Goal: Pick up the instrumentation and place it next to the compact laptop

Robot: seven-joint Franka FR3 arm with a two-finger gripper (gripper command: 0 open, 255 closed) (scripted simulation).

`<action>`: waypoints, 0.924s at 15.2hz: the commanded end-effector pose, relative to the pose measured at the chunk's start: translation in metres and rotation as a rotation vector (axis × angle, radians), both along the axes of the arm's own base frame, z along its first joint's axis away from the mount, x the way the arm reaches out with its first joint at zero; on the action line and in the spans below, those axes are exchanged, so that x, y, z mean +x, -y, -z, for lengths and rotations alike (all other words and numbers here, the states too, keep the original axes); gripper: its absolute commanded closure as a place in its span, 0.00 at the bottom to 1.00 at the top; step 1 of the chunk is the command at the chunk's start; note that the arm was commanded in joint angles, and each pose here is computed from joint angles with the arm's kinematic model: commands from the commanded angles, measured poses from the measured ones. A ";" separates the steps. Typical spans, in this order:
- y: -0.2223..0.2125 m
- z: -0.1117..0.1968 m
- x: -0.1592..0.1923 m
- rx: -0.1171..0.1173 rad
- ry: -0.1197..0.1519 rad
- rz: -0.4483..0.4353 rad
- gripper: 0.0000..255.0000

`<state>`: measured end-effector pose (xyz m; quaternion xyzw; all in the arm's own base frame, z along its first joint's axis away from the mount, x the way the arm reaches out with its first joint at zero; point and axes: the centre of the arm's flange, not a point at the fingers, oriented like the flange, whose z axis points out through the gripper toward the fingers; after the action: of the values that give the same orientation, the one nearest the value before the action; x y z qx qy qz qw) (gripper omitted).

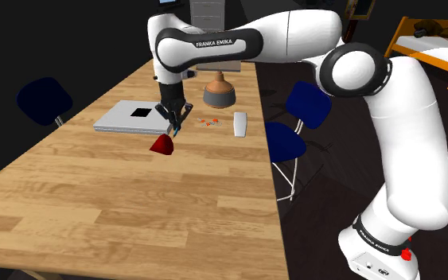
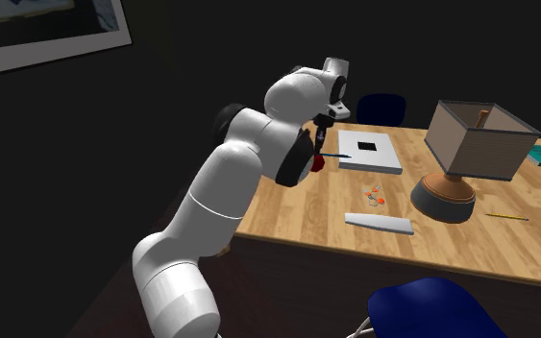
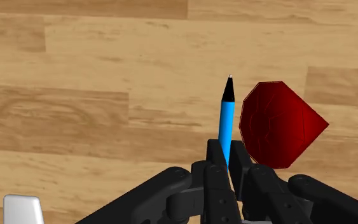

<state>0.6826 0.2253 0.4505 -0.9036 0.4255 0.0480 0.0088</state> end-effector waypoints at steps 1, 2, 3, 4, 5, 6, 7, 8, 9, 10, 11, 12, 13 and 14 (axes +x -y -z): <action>0.020 0.001 0.015 0.000 0.000 -0.001 1.00; 0.030 0.001 0.023 0.000 0.000 -0.001 1.00; 0.041 0.001 0.031 0.000 0.000 -0.001 1.00; 0.051 0.001 0.039 0.000 0.000 -0.001 1.00; 0.062 0.000 0.048 0.000 0.000 -0.001 1.00; 0.062 0.006 0.048 0.000 0.000 -0.001 1.00; 0.062 0.011 0.048 0.000 0.000 -0.001 1.00; 0.062 0.016 0.048 0.000 0.000 -0.001 1.00; 0.062 0.022 0.048 0.000 0.000 -0.001 1.00; 0.062 0.027 0.048 0.000 0.000 -0.001 1.00; 0.062 0.032 0.048 0.000 0.000 -0.001 1.00; 0.062 0.037 0.048 0.000 0.000 -0.001 1.00; 0.062 0.043 0.048 0.000 0.000 -0.001 1.00; 0.062 0.048 0.048 0.000 0.000 -0.001 1.00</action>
<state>0.7296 0.1632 0.4093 -0.9038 0.4251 0.0483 0.0084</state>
